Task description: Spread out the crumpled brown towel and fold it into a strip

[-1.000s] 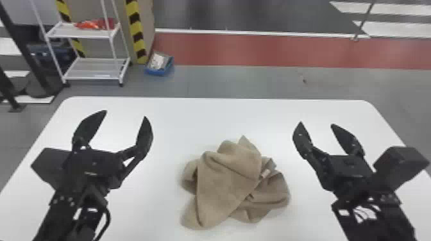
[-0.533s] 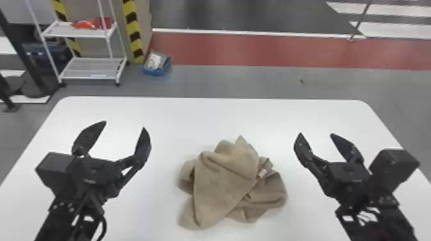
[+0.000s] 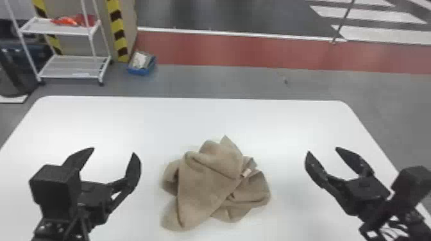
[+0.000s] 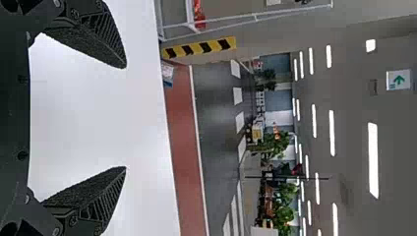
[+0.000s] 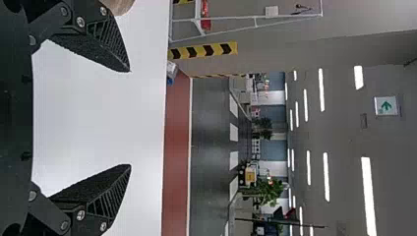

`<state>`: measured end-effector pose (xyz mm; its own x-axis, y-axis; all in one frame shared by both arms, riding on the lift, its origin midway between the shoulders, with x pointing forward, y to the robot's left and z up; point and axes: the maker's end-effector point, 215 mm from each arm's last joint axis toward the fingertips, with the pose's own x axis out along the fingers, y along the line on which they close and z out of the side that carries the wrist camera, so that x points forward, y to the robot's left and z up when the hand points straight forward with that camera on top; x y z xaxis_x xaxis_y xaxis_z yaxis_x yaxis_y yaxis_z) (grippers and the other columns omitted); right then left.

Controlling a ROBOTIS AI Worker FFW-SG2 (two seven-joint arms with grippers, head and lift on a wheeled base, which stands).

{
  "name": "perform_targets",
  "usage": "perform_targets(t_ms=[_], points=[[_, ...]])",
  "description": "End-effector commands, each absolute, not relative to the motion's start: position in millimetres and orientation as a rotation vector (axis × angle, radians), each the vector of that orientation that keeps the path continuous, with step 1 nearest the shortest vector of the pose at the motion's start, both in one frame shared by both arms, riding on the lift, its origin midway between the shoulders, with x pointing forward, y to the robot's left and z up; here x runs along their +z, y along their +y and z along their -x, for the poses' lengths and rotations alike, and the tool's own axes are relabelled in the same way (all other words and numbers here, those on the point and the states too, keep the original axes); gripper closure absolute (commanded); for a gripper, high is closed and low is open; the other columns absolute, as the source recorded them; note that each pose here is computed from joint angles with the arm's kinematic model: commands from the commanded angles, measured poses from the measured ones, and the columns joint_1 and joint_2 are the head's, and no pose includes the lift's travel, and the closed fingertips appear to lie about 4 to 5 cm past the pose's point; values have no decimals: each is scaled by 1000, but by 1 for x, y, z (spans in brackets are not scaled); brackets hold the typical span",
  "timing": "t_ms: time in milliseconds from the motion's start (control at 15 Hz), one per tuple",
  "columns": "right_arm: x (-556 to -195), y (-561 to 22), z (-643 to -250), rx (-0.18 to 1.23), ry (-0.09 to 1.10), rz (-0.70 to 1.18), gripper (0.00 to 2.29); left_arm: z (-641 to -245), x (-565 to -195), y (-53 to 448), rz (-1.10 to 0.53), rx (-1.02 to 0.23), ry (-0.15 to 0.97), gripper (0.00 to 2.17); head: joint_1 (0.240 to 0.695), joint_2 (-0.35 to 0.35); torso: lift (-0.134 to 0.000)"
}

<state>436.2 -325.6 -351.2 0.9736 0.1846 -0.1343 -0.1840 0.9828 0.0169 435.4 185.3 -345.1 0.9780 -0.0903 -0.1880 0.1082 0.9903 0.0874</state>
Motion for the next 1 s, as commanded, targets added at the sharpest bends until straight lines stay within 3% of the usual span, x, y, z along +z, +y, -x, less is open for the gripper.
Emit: perform_targets(t_ms=[0, 333, 533, 933], points=[[-357, -349, -428, 208, 159, 8, 218, -430, -360, 166, -94, -136, 225, 157, 695, -176, -124], [-373, -354, -413, 312, 208, 33, 259, -412, -395, 153, -122, -179, 363, 157, 695, -250, -124], [-405, -365, -408, 291, 332, 20, 289, -392, -422, 150, -145, -209, 493, 154, 695, -268, -124], [-409, -404, -395, 239, 324, -25, 346, -368, -441, 119, -91, -344, 599, 157, 695, -339, -124]])
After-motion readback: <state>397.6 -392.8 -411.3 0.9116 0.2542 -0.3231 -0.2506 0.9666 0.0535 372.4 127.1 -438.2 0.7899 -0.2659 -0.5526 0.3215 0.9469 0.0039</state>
